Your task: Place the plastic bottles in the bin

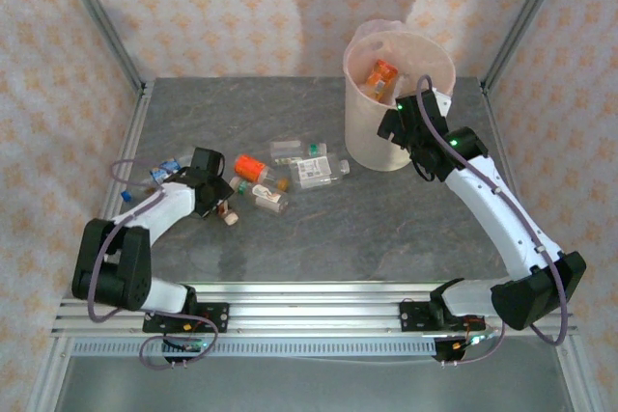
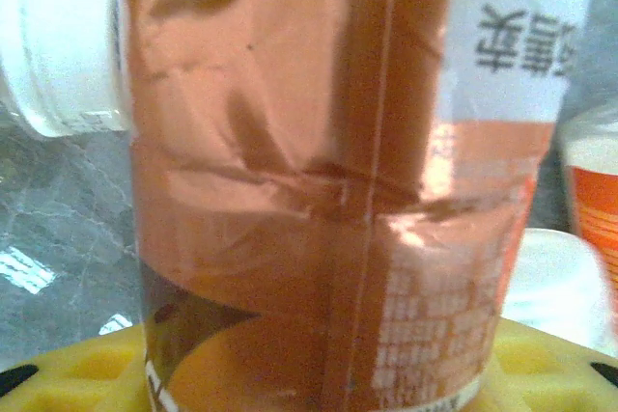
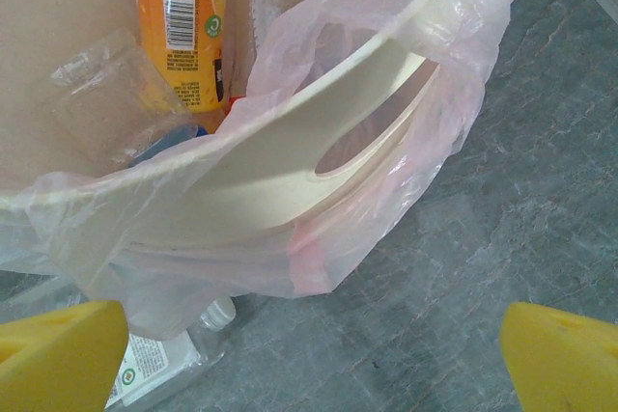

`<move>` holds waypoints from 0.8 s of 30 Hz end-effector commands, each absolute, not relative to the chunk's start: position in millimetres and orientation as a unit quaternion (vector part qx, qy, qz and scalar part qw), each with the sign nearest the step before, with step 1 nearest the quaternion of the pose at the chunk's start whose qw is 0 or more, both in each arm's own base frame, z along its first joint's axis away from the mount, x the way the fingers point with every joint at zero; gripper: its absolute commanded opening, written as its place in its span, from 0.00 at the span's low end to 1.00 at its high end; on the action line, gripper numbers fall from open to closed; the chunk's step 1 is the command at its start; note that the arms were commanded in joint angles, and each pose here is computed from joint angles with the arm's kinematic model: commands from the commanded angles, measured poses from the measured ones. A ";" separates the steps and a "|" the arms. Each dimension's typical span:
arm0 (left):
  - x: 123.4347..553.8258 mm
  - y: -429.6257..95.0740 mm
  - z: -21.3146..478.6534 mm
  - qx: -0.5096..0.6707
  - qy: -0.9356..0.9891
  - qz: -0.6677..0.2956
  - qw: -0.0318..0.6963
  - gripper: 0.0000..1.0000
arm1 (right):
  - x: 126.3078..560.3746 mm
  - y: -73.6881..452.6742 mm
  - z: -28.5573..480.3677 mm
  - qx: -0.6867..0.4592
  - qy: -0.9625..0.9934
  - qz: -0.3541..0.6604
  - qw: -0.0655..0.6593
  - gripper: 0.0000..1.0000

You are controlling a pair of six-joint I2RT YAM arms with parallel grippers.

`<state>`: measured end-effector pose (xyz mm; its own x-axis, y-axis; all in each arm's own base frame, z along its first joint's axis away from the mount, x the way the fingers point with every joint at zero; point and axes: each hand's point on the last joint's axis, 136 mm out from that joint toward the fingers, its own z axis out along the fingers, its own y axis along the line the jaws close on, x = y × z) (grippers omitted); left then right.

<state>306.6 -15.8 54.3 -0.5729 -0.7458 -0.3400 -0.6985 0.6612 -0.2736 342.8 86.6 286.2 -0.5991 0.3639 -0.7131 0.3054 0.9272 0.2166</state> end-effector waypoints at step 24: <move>355.7 -131.2 308.0 -0.073 0.839 -0.202 0.500 0.54 | 326.0 151.6 331.9 0.093 0.860 0.254 0.432 0.99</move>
<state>349.6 -109.9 280.1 -0.5309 -0.4494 -0.7185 -0.1050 0.8762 -0.4704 328.0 123.0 305.1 -0.6066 0.3957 -0.6896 0.1026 0.8991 0.4256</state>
